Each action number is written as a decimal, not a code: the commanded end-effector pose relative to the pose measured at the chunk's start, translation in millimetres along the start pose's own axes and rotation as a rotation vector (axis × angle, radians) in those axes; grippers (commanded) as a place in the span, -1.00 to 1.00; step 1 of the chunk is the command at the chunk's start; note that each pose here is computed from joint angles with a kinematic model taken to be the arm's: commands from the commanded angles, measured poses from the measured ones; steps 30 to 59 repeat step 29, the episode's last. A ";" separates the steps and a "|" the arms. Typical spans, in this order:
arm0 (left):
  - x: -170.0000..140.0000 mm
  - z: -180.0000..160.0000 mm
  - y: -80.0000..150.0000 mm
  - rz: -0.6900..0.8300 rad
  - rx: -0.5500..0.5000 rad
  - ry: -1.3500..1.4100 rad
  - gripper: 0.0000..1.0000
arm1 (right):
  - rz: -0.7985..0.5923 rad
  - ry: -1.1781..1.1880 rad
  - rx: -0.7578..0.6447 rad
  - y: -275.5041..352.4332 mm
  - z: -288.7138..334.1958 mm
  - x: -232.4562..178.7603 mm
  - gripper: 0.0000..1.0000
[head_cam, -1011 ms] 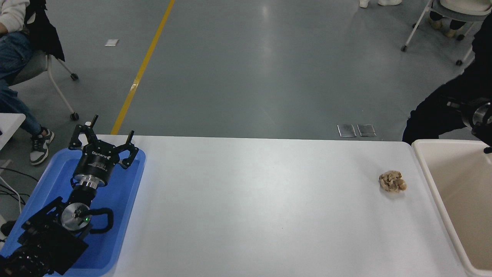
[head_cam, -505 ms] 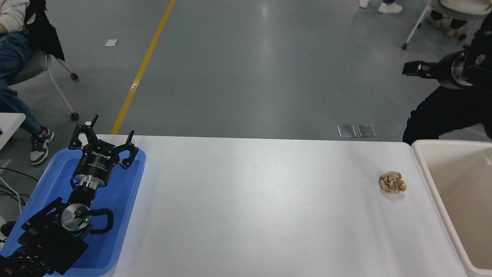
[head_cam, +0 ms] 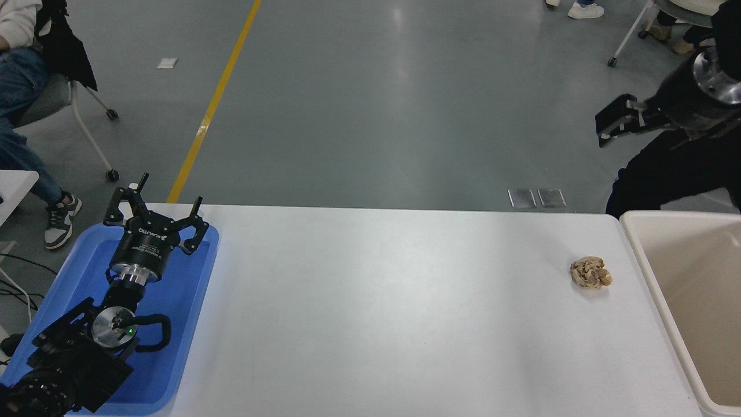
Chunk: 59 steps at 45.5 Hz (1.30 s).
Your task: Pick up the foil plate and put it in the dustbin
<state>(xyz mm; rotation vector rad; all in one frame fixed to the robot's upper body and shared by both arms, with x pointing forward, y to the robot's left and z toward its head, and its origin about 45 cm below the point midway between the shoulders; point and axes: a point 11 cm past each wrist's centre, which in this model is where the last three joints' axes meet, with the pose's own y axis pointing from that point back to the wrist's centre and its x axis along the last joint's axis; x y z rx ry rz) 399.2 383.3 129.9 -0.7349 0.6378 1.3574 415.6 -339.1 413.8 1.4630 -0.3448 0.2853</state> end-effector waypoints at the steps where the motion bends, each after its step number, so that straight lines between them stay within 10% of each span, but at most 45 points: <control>1: 0.0 0.3 0.0 0.000 -0.001 0.001 1.00 | -0.039 0.032 0.023 24.9 -10.0 -16.9 1.00; 59: 0.0 0.2 0.0 0.000 -0.002 0.000 1.00 | -0.086 0.002 0.057 20.5 -1.2 -37.0 1.00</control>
